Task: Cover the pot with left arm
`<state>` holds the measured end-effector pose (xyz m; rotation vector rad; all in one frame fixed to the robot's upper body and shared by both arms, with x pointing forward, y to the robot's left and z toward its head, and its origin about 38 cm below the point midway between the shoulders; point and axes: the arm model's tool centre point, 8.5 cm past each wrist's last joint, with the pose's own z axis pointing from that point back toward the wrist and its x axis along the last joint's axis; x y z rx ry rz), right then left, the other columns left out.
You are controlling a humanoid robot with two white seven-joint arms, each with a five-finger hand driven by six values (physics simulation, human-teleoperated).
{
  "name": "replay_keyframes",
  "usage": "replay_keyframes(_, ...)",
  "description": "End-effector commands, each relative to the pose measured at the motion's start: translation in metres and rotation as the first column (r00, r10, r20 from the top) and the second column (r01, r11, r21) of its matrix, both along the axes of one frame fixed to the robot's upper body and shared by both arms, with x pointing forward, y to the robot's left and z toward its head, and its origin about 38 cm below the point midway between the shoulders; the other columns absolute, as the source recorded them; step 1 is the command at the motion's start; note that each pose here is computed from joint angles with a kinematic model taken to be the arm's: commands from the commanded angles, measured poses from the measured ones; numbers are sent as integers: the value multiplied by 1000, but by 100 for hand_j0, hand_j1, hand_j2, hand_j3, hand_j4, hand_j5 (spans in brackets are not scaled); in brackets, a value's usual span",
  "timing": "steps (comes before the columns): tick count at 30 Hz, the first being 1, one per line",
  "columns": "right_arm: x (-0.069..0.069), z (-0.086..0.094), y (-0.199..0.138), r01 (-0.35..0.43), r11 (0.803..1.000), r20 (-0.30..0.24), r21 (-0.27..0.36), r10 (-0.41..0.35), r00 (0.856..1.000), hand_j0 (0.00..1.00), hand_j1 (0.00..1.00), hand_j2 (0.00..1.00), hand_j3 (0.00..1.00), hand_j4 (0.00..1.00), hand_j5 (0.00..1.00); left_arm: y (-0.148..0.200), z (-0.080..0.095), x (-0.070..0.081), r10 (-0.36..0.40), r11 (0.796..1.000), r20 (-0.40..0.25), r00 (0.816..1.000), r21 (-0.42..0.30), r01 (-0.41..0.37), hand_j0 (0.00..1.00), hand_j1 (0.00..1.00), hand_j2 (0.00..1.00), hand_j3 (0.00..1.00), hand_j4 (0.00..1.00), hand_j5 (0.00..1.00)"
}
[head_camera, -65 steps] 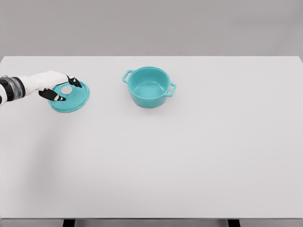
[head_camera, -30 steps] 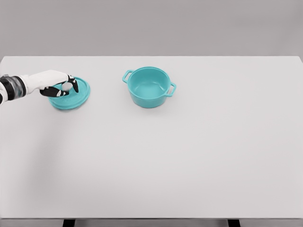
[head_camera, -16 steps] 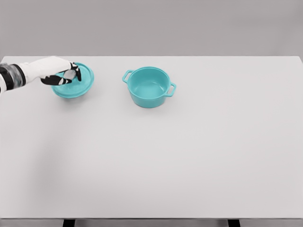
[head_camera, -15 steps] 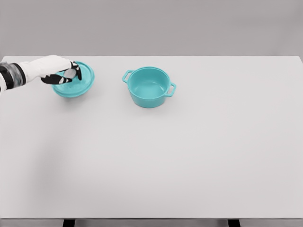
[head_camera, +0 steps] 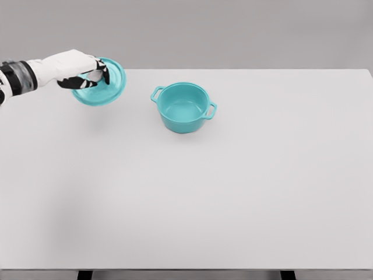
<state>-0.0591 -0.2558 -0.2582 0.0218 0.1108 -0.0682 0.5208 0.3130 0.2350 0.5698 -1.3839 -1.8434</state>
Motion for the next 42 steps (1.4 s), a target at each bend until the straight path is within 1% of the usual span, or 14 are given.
replay_keyframes(1,0,0,0,-1,1000,0,0,1,1000,100,100,100,100,100,100,-11,-3,0,-22,1000,-6,1000,-3,22,48,48,48,48,48,48)
replay_keyframes(3,0,0,0,-1,1000,0,0,1,1000,100,100,100,100,100,100,-24,-1,3,-42,999,2,999,-18,42,48,48,48,48,48,48)
replay_keyframes(4,0,0,0,-1,1000,0,0,1,1000,100,100,100,100,100,100,-28,-1,3,-51,999,0,999,-14,51,48,48,48,48,48,48)
replay_keyframes(6,0,0,0,-1,1000,0,0,1,1000,100,100,100,100,100,100,-34,3,6,-66,998,6,998,-3,66,48,48,48,48,48,48)
replay_keyframes(10,0,0,0,-1,1000,0,0,1,1000,100,100,100,100,100,100,-64,-1,8,-111,993,2,994,-31,111,48,48,48,48,48,48)
replay_keyframes(13,0,0,0,-1,1000,0,0,1,1000,100,100,100,100,100,100,-83,-1,9,-143,989,4,990,-44,143,48,48,48,48,48,48)
replay_keyframes(17,0,0,0,-1,1000,0,0,1,1000,100,100,100,100,100,100,-113,-7,8,-195,979,-5,981,-54,195,48,48,48,48,48,48)
replay_keyframes(20,0,0,0,-1,1000,0,0,1,1000,100,100,100,100,100,100,-130,-5,8,-226,973,-1,974,-54,226,48,48,48,48,48,48)
replay_keyframes(21,0,0,0,-1,1000,0,0,1,1000,100,100,100,100,100,100,-138,-5,7,-239,969,0,971,-65,238,48,48,48,48,48,48)
replay_keyframes(26,0,0,0,-1,1000,0,0,1,1000,100,100,100,100,100,100,-157,-8,6,-265,961,-4,964,-79,264,49,49,49,49,49,49)
replay_keyframes(31,0,0,0,-1,1000,0,0,1,1000,100,100,100,100,100,100,-176,-22,9,-280,957,-51,959,-91,274,49,49,49,49,49,49)
replay_keyframes(37,0,0,0,-1,1000,0,0,1,1000,100,100,100,100,100,100,-180,-26,9,-283,957,-64,957,-92,276,50,50,50,50,50,50)
replay_keyframes(42,0,0,0,-1,1000,0,0,1,1000,100,100,100,100,100,100,-181,-26,9,-284,956,-63,957,-91,278,50,50,50,50,50,50)
